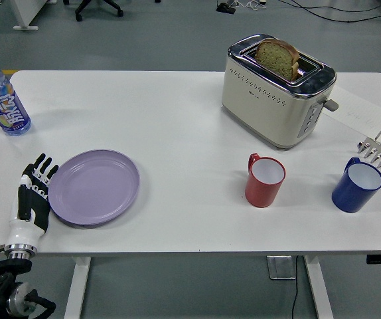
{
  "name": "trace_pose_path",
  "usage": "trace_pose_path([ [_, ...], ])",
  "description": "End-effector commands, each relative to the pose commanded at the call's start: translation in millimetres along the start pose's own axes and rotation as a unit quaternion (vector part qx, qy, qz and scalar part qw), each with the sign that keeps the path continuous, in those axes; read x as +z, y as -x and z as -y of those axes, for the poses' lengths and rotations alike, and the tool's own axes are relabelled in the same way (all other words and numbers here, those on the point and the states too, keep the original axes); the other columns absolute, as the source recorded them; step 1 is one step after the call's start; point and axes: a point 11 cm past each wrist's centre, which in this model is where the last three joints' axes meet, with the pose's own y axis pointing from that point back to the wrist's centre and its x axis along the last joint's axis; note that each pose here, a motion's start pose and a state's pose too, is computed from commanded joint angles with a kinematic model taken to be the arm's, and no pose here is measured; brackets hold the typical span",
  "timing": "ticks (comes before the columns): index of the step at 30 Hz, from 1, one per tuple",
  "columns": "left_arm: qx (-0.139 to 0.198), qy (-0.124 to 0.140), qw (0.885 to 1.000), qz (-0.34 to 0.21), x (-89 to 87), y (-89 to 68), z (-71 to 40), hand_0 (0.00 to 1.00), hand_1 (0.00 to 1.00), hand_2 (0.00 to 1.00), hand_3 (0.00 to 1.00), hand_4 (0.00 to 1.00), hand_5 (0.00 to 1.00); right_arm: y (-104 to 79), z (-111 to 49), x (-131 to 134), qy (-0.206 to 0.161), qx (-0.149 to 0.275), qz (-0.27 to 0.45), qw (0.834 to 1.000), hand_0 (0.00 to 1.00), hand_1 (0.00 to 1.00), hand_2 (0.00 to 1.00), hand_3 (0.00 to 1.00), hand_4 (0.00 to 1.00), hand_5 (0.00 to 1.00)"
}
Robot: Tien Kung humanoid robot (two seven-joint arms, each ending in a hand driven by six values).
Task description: Push plate across desktop
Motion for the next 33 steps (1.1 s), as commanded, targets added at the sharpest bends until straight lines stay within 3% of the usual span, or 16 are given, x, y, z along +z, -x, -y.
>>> trace_pose_path([
  [33, -0.033, -0.01, 0.999, -0.035, -19.1, 42.5, -3.4, 0.915, 0.929, 0.968, 0.925, 0.484, 0.998, 0.9, 0.0, 5, 0.005, -0.001, -0.004, 1.0, 0.604, 0.545, 0.652, 0.61, 0.154, 0.335],
])
